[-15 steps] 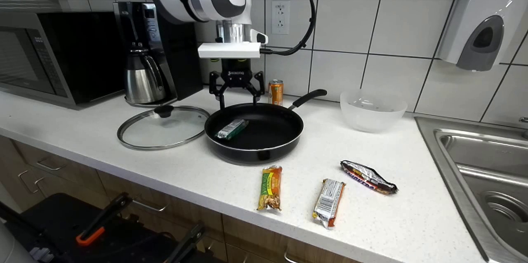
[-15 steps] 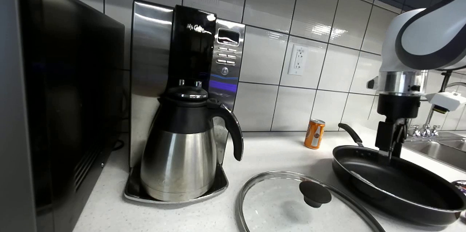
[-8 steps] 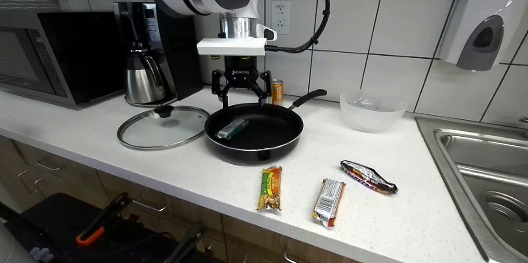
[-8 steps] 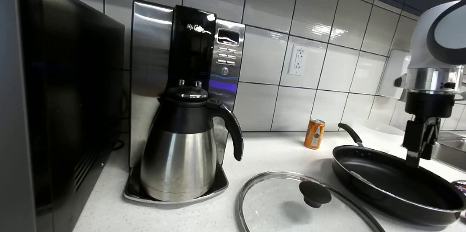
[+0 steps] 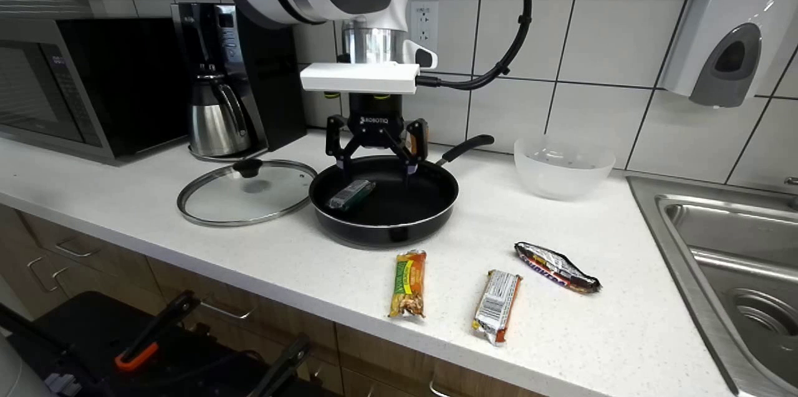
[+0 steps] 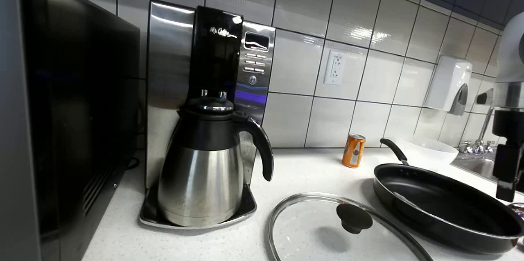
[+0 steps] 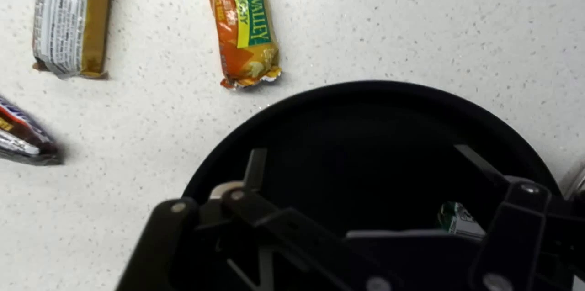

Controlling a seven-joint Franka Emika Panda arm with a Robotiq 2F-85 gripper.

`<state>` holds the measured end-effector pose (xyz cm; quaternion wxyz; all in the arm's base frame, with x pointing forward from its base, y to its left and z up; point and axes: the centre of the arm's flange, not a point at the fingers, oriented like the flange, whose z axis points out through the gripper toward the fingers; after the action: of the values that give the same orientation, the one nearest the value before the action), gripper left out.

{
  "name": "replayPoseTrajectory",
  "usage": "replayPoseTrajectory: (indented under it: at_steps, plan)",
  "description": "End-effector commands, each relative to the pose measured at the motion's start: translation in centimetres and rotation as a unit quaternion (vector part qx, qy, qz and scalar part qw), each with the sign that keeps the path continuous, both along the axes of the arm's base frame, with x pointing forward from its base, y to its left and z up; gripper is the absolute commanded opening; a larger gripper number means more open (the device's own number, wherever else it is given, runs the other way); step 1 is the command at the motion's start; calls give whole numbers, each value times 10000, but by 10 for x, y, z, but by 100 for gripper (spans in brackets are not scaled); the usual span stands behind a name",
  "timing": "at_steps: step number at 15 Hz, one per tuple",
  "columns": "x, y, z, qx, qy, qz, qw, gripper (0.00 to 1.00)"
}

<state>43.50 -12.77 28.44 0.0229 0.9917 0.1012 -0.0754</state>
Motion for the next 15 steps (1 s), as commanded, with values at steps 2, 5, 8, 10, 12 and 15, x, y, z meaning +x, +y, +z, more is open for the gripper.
replayPoseTrajectory:
  at_steps: [2,5,8,10,12,15]
  plan:
    - [-34,-16,0,-92,134,175,9997,100]
    - [-46,-23,-10,-158,242,189,9994,100]
    - [-54,-27,-23,-207,319,60,9993,100]
    - [-58,-32,-31,-228,370,10,9991,100]
    - [-61,-36,-40,-251,413,5,9988,100]
    - [-63,-43,-53,-336,442,-28,9985,100]
